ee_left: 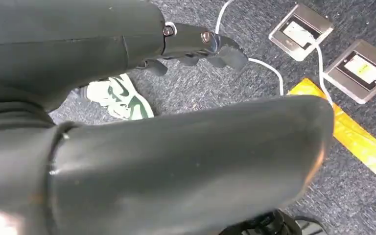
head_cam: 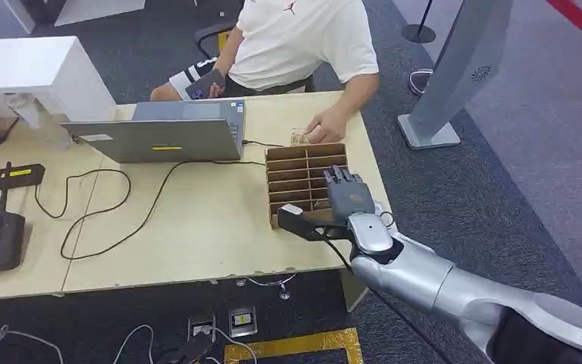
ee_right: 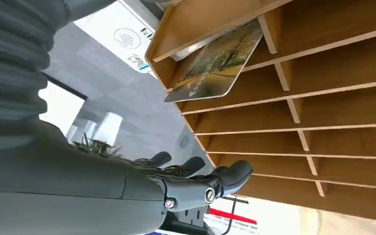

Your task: Pass the card to the sensor for recognition and then transmit it.

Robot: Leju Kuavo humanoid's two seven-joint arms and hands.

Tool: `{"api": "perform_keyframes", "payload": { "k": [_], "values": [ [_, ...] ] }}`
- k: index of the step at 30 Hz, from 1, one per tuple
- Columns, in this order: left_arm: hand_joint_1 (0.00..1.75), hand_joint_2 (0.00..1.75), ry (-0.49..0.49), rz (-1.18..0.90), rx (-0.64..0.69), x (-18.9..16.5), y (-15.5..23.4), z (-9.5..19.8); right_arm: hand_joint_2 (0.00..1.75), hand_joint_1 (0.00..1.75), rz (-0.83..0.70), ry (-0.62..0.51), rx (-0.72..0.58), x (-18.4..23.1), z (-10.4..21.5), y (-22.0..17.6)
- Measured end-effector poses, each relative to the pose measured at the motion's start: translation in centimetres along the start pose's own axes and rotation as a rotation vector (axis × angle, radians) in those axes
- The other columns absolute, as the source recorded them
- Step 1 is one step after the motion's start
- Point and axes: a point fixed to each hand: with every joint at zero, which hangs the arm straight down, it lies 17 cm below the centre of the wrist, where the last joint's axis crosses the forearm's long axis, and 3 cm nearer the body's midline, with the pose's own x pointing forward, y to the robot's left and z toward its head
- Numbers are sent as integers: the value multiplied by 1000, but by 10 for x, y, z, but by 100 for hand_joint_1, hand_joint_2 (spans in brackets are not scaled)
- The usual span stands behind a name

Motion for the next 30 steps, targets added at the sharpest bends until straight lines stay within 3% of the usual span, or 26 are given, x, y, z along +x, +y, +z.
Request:
{"api": "perform_keyframes", "payload": {
  "k": [4, 5, 6, 7, 18, 20, 21, 30],
  "values": [
    [0, 0, 12, -1, 0, -2, 0, 0, 175, 5, 8, 15, 11, -5, -1, 5],
    [0, 0, 12, -1, 0, -2, 0, 0, 175, 49, 9, 18, 13, -6, -1, 6],
    [0, 0, 12, -1, 0, -2, 0, 0, 175, 154, 9, 20, 16, -6, -2, 7],
    [0, 0, 12, -1, 0, -2, 0, 0, 175, 161, 10, 22, 17, -7, -2, 7],
    [0, 0, 12, -1, 0, -2, 0, 0, 175, 147, 15, 27, 25, -8, -2, 11],
    [0, 0, 12, -2, 0, -2, 0, 0, 175, 101, 18, 22, 26, -6, -1, 11],
    [0, 0, 12, -1, 1, -2, 1, 0, 175, 0, 17, 19, 25, -4, -1, 11],
    [0, 0, 11, -2, 1, -1, 1, 0, 175, 0, 22, -13, 10, 9, -1, 7]
  ]
}}
